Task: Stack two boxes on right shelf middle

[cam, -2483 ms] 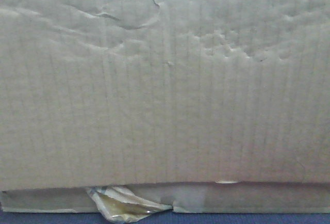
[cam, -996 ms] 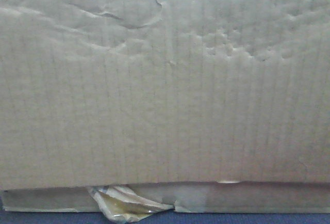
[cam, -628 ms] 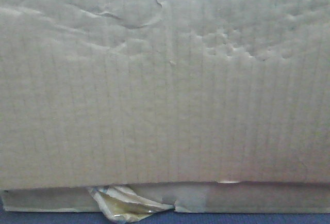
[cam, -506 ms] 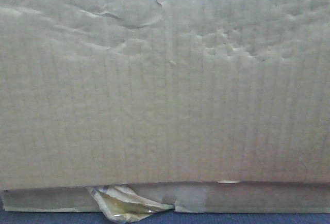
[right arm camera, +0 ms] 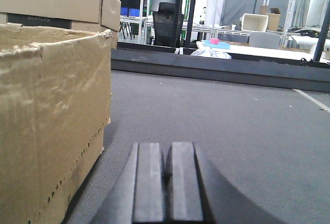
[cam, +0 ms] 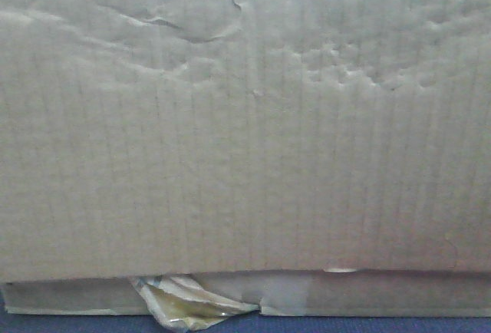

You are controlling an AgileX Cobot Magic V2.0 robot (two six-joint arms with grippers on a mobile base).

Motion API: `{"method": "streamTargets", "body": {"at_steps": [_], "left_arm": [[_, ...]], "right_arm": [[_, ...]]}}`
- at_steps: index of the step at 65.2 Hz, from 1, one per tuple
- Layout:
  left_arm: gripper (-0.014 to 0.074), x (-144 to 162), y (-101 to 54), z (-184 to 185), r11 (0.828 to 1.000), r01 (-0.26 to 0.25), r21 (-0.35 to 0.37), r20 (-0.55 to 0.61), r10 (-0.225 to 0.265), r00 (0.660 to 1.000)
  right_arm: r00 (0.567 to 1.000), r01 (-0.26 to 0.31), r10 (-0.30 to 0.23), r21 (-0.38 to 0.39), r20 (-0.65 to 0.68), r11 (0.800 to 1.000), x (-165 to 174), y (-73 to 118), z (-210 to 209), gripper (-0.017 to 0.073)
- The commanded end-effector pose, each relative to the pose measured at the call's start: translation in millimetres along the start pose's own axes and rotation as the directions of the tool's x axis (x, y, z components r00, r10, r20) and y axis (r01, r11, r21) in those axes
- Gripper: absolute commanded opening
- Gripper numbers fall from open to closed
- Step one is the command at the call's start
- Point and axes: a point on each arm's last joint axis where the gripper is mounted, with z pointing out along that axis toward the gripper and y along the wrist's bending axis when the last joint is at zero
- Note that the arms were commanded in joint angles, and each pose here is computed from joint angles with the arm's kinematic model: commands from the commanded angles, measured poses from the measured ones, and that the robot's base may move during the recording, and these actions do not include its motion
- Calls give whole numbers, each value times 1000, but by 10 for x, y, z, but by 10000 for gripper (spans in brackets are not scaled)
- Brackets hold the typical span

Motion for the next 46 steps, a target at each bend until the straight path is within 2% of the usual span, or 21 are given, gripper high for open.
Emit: {"method": "streamTargets", "body": {"at_steps": [1,6,13,19,26,31,35,39,46], "left_arm": [[-111,-85,-11,-294,996,75,-41,105,-71,992],[-111,-159,4,-530,989,122,-89,184,-104,977],[-111,-262,2,-907,976,173,-135,307,-124,943],[-111,-338,-47,-1282,969,210,-129,426,-136,894],[-111,-383,-141,-1675,959,267,-92,536,-179,825],[-111,-401,-310,-2043,959,275,-65,630,-175,757],[-111,-386,-435,-2250,959,278,-50,673,-173,719],[-111,-352,-589,-2408,949,315,7,697,-231,679],[-111,-301,-890,-2535,956,292,38,704,-233,671]], "right_arm": [[1000,-5,5,6,26,1000,-22,-4,-4,-162],[1000,-5,5,6,26,1000,-22,-4,-4,-162],[1000,-5,5,6,26,1000,-22,-4,-4,-162],[1000,-5,5,6,26,1000,-22,-4,-4,-162],[1000,-5,5,6,26,1000,-22,-4,-4,-162],[1000,-5,5,6,26,1000,-22,-4,-4,-162],[1000,-5,5,6,26,1000,-22,-4,-4,-162],[1000,-5,5,6,26,1000,-22,-4,-4,-162],[1000,-5,5,6,26,1000,-22,-4,-4,-162]]}}
